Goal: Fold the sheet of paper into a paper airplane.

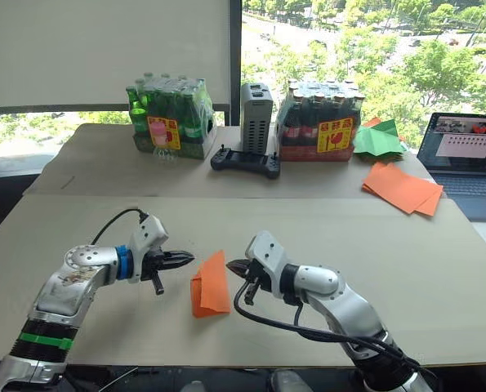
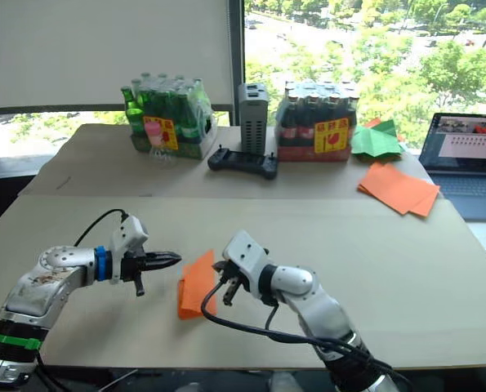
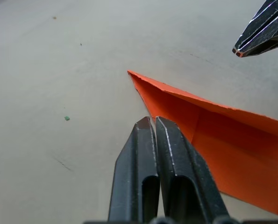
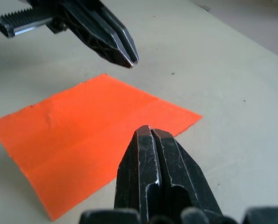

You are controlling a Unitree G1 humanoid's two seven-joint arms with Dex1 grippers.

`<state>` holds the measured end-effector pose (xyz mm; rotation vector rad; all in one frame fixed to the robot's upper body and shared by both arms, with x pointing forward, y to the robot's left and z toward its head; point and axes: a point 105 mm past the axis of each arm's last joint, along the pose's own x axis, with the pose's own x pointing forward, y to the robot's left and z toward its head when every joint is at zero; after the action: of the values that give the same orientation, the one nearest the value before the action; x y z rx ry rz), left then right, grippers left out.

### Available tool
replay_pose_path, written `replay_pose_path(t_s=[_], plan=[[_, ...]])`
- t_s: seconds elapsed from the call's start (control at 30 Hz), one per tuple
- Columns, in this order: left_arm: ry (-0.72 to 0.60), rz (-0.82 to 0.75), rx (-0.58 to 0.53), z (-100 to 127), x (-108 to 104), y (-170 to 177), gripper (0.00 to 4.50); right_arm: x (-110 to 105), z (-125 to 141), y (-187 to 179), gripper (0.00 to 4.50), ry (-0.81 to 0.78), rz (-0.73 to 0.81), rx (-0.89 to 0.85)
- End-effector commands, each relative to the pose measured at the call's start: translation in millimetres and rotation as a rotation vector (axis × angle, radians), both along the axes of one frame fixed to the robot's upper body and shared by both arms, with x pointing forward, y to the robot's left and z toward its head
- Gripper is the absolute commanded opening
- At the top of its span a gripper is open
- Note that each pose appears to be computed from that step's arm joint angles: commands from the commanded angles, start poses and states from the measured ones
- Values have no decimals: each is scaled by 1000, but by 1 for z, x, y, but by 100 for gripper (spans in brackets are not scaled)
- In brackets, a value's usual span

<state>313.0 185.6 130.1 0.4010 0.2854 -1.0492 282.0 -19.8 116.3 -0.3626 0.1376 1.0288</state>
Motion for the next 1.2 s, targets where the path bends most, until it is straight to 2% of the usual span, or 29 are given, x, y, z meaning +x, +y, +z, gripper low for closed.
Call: replay_pose_path(t_s=[0.03,0.13,0.27,0.37,0.6,0.73,0.83,1.0,1.03,1.07,1.2], plan=[[-166,-144,111,12,4,1,188,-4,9,-3,0,-40,-18,10],[-321,-285,243,12,12,0,285,-5,7,-9,0,-25,-48,11],[-469,-471,321,21,25,-18,285,-4,5,-17,0,-14,-89,5],[-510,-615,400,14,29,-31,285,-1,5,-19,0,-16,-108,4],[-535,-801,433,-2,29,-58,285,5,8,-20,0,-33,-138,1],[-515,-834,434,-11,28,-63,285,6,7,-20,0,-34,-151,-1],[-508,-857,439,-11,27,-63,209,7,8,-21,0,-37,-157,0],[-488,-857,466,-11,26,-54,41,13,10,-27,0,-47,-190,11],[-490,-850,472,-11,26,-53,7,14,13,-29,29,-52,-199,20],[-489,-838,477,-11,27,-51,0,16,15,-31,61,-58,-210,29],[-406,-653,397,-6,34,-49,0,25,31,-51,199,-103,-273,56]])
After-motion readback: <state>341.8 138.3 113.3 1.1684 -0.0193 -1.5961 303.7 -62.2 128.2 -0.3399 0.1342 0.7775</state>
